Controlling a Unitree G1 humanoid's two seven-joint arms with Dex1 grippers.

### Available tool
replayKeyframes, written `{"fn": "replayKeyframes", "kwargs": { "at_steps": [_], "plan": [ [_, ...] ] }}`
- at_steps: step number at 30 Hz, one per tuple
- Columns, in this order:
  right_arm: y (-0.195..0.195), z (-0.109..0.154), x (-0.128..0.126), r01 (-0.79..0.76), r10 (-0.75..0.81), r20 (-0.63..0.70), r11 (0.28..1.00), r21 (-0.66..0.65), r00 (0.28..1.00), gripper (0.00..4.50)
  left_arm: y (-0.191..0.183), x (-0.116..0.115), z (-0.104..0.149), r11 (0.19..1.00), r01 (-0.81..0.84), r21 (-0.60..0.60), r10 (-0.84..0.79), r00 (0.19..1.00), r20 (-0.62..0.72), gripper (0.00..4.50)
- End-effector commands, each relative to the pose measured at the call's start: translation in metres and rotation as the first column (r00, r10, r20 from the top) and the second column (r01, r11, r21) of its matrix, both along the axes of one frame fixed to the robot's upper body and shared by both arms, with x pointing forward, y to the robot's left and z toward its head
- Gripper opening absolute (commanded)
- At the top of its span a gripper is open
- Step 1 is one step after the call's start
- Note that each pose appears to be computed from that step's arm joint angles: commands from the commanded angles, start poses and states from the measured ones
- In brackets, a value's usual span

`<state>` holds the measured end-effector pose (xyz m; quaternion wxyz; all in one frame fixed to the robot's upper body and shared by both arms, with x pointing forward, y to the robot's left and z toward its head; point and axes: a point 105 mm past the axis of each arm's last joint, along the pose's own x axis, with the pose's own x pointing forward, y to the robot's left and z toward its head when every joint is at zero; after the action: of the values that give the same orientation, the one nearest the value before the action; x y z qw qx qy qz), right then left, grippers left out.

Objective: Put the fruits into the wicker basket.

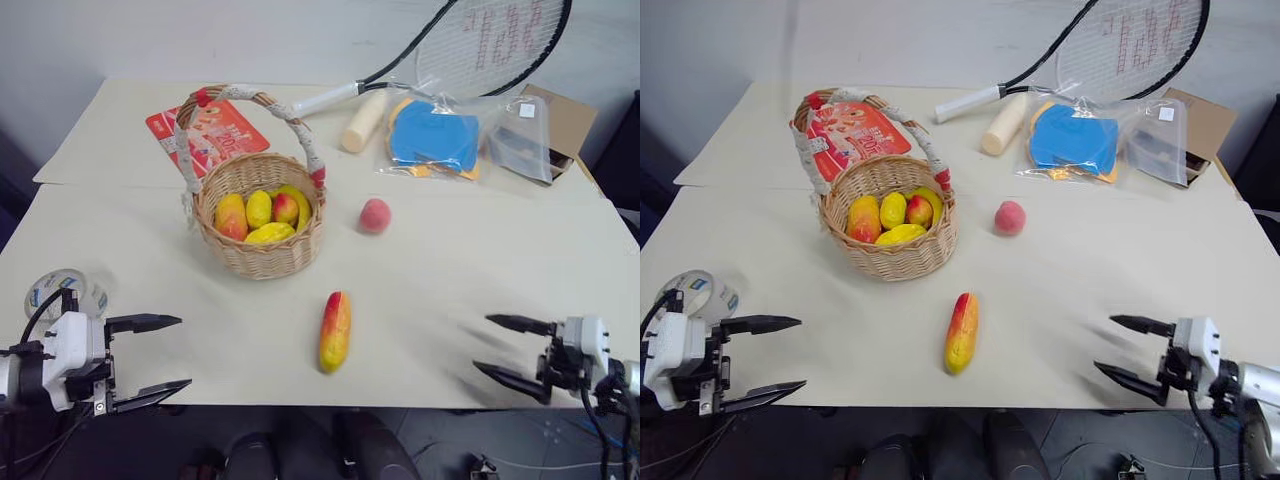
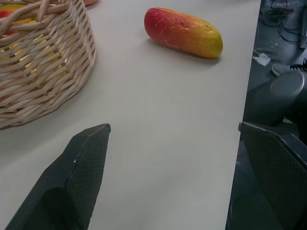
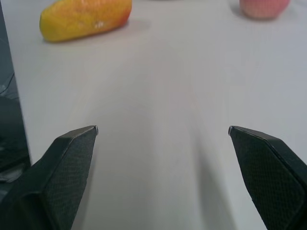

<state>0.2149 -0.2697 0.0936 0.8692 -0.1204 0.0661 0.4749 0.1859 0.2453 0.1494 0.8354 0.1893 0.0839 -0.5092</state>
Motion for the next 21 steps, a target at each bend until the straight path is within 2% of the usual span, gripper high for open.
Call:
{"fn": "replayKeyframes", "kwargs": {
  "at_steps": [1, 5, 7, 10, 15, 18, 21],
  "plan": [
    [0.012, 0.024, 0.004, -0.028, 0.028, 0.056, 1.0, 0.004, 0.998, 4.5, 0.005, -0.001, -0.003, 0.999, -0.037, -0.019, 0.036, 0.999, -0.009, 4.49],
    [0.065, 0.046, 0.009, -0.175, 0.176, 0.024, 0.984, -0.031, 0.984, 4.5, 0.002, -0.001, -0.004, 0.997, -0.038, -0.074, 0.034, 0.998, -0.052, 4.49],
    [0.087, 0.051, 0.016, -0.221, 0.223, 0.005, 0.971, -0.089, 0.975, 4.5, -0.004, 0.0, -0.004, 0.996, -0.018, -0.084, 0.013, 0.998, -0.061, 4.49],
    [0.123, 0.068, 0.025, -0.362, 0.397, 0.122, 0.902, -0.235, 0.91, 4.5, -0.01, 0.005, -0.001, 0.996, -0.005, -0.088, 0.002, 0.999, -0.035, 4.49],
    [0.162, 0.087, 0.045, -0.475, 0.678, 0.31, 0.707, -0.524, 0.667, 4.5, -0.015, 0.01, 0.001, 0.995, 0.002, -0.103, -0.006, 0.999, -0.036, 4.49],
    [0.18, 0.084, 0.049, -0.507, 0.779, 0.318, 0.603, -0.616, 0.541, 4.5, -0.016, 0.012, 0.002, 0.992, -0.014, -0.124, 0.009, 0.999, -0.037, 4.49],
    [0.191, 0.068, 0.055, -0.547, 0.84, 0.242, 0.509, -0.664, 0.486, 4.5, -0.018, 0.012, 0.0, 0.991, -0.025, -0.131, 0.019, 0.999, -0.044, 4.49]
  ]
}}
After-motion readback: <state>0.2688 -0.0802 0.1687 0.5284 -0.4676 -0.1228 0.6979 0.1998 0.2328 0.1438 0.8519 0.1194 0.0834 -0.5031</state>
